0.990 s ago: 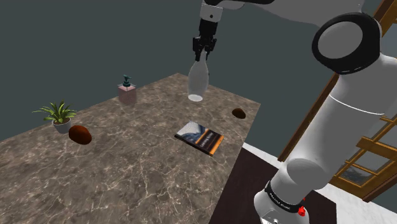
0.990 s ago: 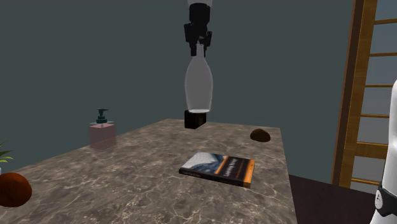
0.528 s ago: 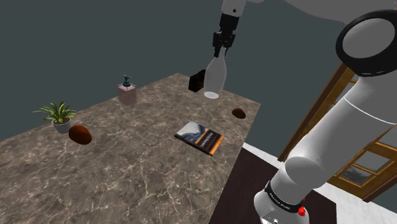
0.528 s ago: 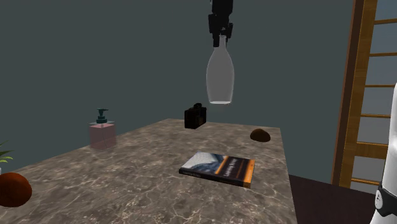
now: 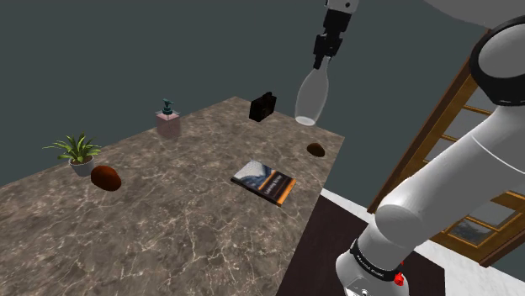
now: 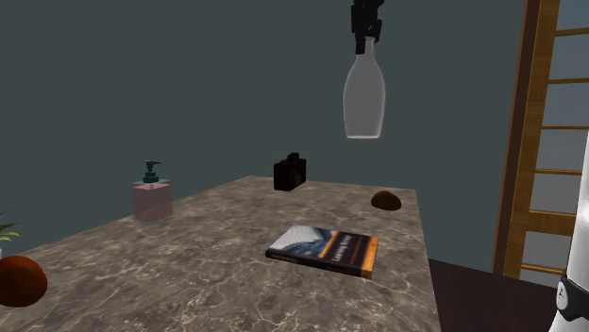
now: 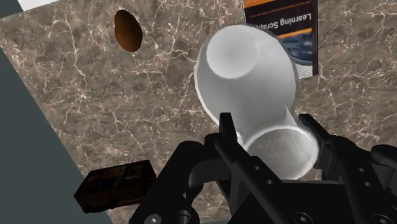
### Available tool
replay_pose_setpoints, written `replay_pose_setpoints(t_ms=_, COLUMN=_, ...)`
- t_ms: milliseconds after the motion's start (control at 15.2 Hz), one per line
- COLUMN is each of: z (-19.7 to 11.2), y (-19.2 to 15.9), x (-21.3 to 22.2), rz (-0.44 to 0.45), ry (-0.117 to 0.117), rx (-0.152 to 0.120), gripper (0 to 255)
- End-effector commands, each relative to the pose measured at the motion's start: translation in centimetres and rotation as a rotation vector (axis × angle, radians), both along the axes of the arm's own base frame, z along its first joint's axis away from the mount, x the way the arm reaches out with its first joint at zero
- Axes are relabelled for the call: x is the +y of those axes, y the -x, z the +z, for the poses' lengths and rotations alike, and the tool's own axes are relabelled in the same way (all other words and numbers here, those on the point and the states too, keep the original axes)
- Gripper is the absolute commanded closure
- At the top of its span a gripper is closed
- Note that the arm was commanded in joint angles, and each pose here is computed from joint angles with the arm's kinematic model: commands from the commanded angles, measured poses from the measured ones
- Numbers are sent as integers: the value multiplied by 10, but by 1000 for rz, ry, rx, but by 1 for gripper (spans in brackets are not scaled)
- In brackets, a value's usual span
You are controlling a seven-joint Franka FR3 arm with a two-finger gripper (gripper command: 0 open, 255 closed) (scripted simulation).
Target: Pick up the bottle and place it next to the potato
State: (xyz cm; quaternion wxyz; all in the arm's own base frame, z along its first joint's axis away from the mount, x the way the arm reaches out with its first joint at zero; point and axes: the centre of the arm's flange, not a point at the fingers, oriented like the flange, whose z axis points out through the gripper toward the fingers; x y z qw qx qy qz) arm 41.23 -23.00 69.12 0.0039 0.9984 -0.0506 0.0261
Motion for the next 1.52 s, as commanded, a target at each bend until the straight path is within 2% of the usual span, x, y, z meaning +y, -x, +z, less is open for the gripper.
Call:
replay_pose_setpoints(t_ms=0, z=11, y=19, x=-15, rz=1, ry=0, rx=0, gripper=255)
replay_pose_setpoints(t_ms=594, z=58, y=111, x=-86, rz=1, ry=0, rx=0, gripper=255)
replay_pose_setpoints(t_ms=1452, z=-10, y=111, x=-86, rz=1, ry=0, rx=0, gripper=255)
